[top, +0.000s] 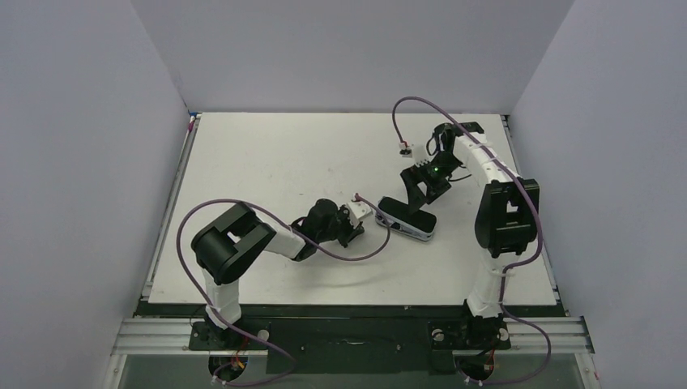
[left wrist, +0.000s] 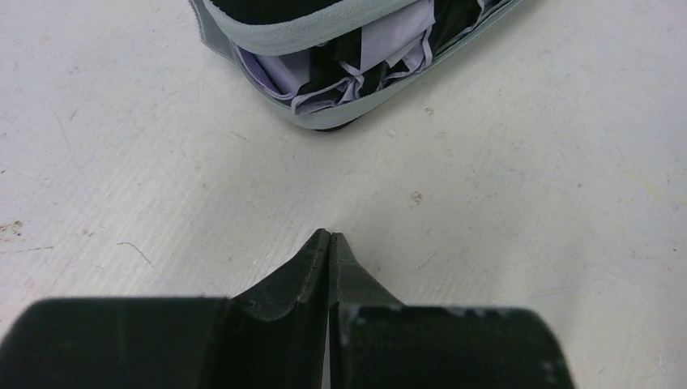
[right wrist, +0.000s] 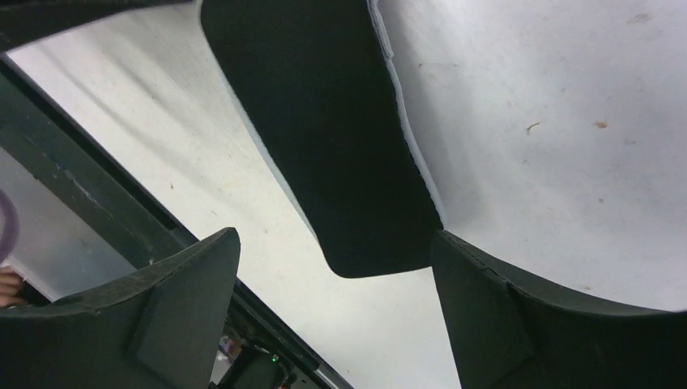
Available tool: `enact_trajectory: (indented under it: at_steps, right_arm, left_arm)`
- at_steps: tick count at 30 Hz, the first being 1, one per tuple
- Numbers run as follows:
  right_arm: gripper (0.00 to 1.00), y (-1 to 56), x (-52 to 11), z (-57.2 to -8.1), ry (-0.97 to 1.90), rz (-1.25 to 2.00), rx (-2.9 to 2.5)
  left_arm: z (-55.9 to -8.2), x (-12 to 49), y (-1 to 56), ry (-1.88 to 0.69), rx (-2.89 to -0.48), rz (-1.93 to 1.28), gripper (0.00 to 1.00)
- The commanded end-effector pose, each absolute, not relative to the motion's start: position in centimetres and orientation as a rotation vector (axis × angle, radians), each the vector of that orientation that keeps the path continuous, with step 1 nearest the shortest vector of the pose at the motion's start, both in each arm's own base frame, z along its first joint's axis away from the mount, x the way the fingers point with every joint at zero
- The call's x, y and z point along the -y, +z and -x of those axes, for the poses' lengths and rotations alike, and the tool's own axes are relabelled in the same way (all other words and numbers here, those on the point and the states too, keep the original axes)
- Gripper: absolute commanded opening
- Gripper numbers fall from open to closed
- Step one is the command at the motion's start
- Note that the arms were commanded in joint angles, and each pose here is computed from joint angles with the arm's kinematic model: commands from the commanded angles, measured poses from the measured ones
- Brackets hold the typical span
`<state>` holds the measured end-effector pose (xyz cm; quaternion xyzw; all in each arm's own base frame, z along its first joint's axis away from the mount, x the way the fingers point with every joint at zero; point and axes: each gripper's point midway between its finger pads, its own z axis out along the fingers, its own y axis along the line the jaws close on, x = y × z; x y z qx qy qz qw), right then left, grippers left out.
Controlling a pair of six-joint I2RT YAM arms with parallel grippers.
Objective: Open the umbrella
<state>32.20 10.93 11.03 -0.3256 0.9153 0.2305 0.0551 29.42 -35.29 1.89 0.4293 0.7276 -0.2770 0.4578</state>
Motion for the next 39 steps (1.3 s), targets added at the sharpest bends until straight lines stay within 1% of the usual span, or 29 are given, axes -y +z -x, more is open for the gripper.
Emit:
enact_trajectory:
  at_steps: [1,2,3,4,5,6,7,8,9,10,13,15,18,20,22,23,24,25,26,27,28,30,35,38,39]
  right_arm:
    - [0.83,10.1,-10.3,-30.1,0.860,0.994,-2.867]
    - [0.83,9.7,-10.1,-29.6,0.854,0.958,-2.891]
    - [0.83,9.5,-10.1,-29.9,0.841,0.926,-2.886]
    - [0.82,9.2,-10.1,-29.2,0.849,0.911,-2.895]
    - [0.82,8.9,-10.3,-29.4,0.846,0.881,-2.892]
    - [0.80,8.7,-10.6,-28.7,0.875,0.861,-2.901]
    - [0.78,8.5,-10.9,-28.7,0.885,0.814,-2.906]
    - [0.75,8.3,-11.5,-28.2,0.923,0.784,-2.913]
    - [0.74,8.2,-11.9,-28.2,0.938,0.728,-2.917]
    - [0.73,8.1,-12.4,-27.6,0.977,0.692,-2.924]
    - [0.74,8.2,-14.3,-26.9,1.061,0.554,-2.912]
    - [0.75,8.8,-15.7,-25.6,1.124,0.566,-2.888]
    - [0.78,9.9,-17.4,-23.9,1.132,0.702,-2.832]
    - [0.79,10.4,-17.7,-23.7,1.106,0.763,-2.793]
    - [0.80,10.5,-16.9,-23.6,1.042,0.799,-2.810]
    - [0.80,10.6,-16.2,-24.0,0.988,0.887,-2.782]
    - [0.80,10.8,-15.1,-23.1,0.989,0.908,-2.831]
    - [0.80,11.0,-14.0,-23.6,0.955,1.014,-2.789]
    - [0.80,11.5,-13.1,-22.7,0.968,1.123,-2.780]
    - [0.80,12.2,-12.5,-23.4,0.945,1.155,-2.758]
    - [0.80,12.8,-11.9,-23.0,0.952,1.234,-2.733]
    - [0.81,14.2,-11.3,-24.4,0.897,1.354,-2.625]
    - [0.88,16.5,-12.1,-30.3,0.683,1.609,-2.294]
    - [0.90,16.6,-12.9,-32.1,0.629,1.835,-2.104]
    - [0.90,15.8,-13.3,-31.7,0.662,1.907,-2.089]
  left_arm:
    - [-29.2,33.6,1.4,-0.652,-1.837,-1.098,0.02]
    - [-29.0,33.7,2.0,-0.665,-1.823,-1.099,0.07]
    - [-28.9,33.6,2.2,-0.675,-1.827,-1.092,0.18]
    - [-28.7,33.7,2.7,-0.686,-1.824,-1.086,0.23]
    - [-28.6,33.6,2.9,-0.701,-1.838,-1.065,0.32]
    - [-28.5,33.7,3.6,-0.713,-1.836,-1.052,0.36]
    - [-28.3,33.6,3.8,-0.733,-1.854,-1.025,0.44]
    - [-28.1,33.6,4.4,-0.744,-1.859,-1.008,0.46]
    - [-27.9,33.5,4.6,-0.761,-1.880,-0.981,0.50]
    - [-27.7,33.3,5.0,-0.772,-1.898,-0.960,0.51]
    - [-27.4,32.9,5.6,-0.828,-1.980,-0.852,0.58]
    - [-27.3,32.2,5.8,-0.864,-2.039,-0.771,0.62]
    - [-27.8,30.9,5.9,-0.907,-2.101,-0.662,0.66]
    - [-28.1,30.3,6.2,-0.915,-2.096,-0.644,0.69]
    - [-28.1,30.1,6.5,-0.910,-2.066,-0.674,0.70]
    - [-28.0,30.1,6.8,-0.909,-2.051,-0.686,0.70]
    - [-28.1,30.0,6.8,-0.898,-2.029,-0.711,0.70]
    - [-28.2,30.1,7.2,-0.896,-2.002,-0.724,0.70]
    - [-28.1,29.9,7.0,-0.882,-1.989,-0.749,0.70]
    - [-28.2,30.0,7.3,-0.881,-1.968,-0.758,0.70]
    - [-28.1,29.9,7.2,-0.874,-1.955,-0.782,0.70]
    - [-27.6,30.0,7.3,-0.881,-1.916,-0.835,0.70]
    - [-26.5,30.7,7.1,-0.846,-1.804,-0.983,0.71]
    - [-26.1,31.2,7.1,-0.815,-1.742,-1.053,0.72]
    - [-25.8,31.5,7.1,-0.808,-1.719,-1.081,0.72]
